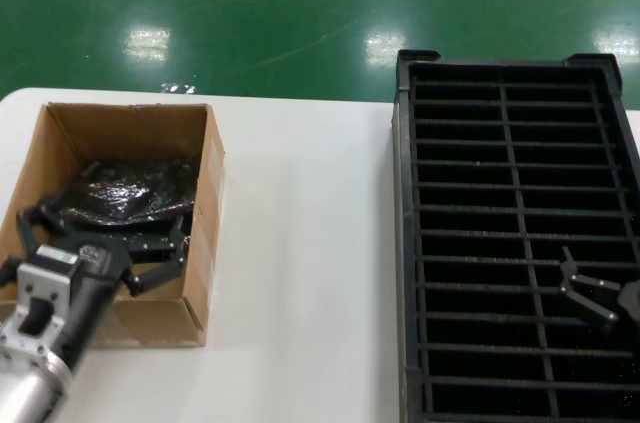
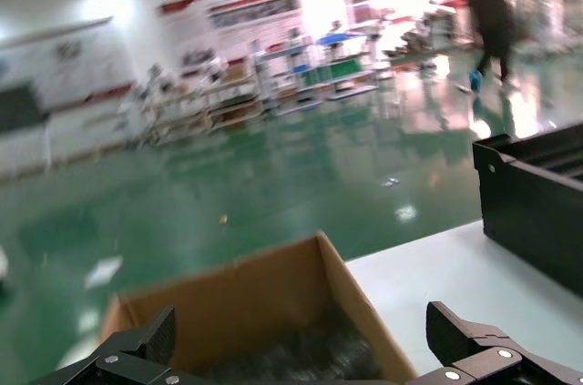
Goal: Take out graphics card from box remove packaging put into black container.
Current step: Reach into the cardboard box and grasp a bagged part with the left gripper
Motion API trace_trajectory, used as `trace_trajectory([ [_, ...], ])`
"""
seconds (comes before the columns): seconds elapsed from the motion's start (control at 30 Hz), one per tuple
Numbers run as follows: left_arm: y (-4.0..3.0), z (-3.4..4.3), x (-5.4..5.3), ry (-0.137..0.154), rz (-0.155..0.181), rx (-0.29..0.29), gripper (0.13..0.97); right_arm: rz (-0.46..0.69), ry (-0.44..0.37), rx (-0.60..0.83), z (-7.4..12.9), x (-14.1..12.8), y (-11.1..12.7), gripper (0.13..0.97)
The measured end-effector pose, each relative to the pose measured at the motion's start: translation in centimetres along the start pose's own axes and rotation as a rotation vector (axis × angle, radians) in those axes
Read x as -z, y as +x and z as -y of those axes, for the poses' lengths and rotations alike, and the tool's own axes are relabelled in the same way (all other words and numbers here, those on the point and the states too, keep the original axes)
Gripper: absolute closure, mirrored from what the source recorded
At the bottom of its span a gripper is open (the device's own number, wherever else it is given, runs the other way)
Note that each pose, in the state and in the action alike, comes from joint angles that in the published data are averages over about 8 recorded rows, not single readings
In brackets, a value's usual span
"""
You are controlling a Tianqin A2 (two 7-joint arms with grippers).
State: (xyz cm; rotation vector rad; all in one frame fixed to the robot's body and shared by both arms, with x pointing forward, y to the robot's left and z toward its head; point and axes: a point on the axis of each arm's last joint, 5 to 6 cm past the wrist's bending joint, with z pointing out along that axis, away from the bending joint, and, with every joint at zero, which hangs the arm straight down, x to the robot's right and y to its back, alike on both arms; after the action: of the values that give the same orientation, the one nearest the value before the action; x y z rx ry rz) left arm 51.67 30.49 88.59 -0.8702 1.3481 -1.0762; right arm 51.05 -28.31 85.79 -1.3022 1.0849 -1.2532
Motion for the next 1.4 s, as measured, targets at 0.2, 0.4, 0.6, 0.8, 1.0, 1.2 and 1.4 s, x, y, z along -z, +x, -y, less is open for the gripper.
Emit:
trace_trajectory([
  [0.2, -5.25, 2.16, -2.2, 0.004, -0.096, -0.37, 0.132, 0.0, 0.0, 0.0, 0.0, 0.0, 0.0, 0.13],
  [0.4, -10.08, 3.79, -5.9, -0.095, -0.203, -0.764, 0.132, 0.0, 0.0, 0.0, 0.0, 0.0, 0.0, 0.13],
  [0.6, -11.91, 4.25, -9.6, -0.233, -0.365, -0.993, 0.132, 0.0, 0.0, 0.0, 0.0, 0.0, 0.0, 0.13],
  [0.8, -12.37, 3.36, -12.7, -0.321, -0.483, -1.091, 0.132, 0.0, 0.0, 0.0, 0.0, 0.0, 0.0, 0.13],
  [1.0, -12.41, 2.33, -14.9, -0.347, -0.498, -1.134, 0.142, 0.0, 0.0, 0.0, 0.0, 0.0, 0.0, 0.13],
  [1.2, -12.24, 1.72, -16.1, -0.34, -0.466, -1.159, 0.164, 0.0, 0.0, 0.0, 0.0, 0.0, 0.0, 0.13],
  [1.4, -12.22, 1.51, -16.6, -0.335, -0.442, -1.176, 0.23, 0.0, 0.0, 0.0, 0.0, 0.0, 0.0, 0.13],
])
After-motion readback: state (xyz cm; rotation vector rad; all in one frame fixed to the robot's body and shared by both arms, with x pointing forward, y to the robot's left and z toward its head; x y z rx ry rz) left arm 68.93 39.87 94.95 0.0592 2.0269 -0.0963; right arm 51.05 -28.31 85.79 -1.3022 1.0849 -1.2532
